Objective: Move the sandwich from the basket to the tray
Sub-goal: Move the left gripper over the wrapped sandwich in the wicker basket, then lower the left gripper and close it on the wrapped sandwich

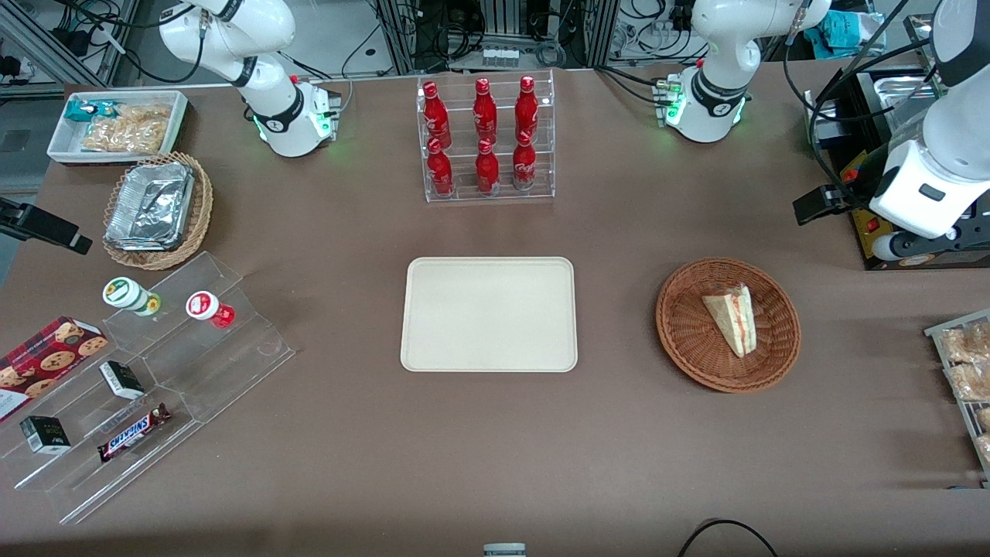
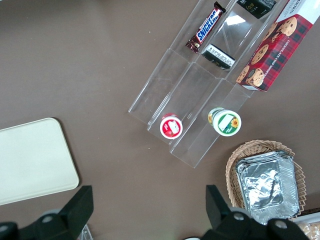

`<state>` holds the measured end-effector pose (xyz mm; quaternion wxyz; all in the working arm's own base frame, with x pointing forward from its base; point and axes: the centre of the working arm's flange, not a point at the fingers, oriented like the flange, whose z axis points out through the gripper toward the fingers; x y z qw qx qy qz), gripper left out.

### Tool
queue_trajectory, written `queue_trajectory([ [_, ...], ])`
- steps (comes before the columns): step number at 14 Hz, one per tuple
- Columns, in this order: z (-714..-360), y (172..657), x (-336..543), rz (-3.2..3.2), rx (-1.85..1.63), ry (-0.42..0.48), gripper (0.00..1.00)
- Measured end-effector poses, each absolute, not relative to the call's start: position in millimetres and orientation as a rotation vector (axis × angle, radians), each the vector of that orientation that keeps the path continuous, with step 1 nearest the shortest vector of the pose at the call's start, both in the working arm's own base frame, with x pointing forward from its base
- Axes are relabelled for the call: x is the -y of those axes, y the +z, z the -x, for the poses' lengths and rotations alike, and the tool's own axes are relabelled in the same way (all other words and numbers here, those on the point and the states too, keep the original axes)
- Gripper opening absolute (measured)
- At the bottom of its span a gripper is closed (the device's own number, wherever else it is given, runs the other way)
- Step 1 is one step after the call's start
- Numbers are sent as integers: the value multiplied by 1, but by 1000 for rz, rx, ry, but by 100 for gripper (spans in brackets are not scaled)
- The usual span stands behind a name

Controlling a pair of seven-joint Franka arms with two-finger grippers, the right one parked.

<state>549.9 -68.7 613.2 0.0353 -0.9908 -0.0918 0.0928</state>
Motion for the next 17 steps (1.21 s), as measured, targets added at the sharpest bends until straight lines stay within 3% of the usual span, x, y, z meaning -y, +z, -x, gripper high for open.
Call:
queue_trajectory([
  [6, -552, 610, 65, 3043, 291, 297, 100],
  [9, -561, 583, 59, 3030, 304, 374, 100],
  [13, -592, 503, 42, 3005, 349, 542, 100],
  [17, -616, 400, 42, 2963, 637, 495, 100],
])
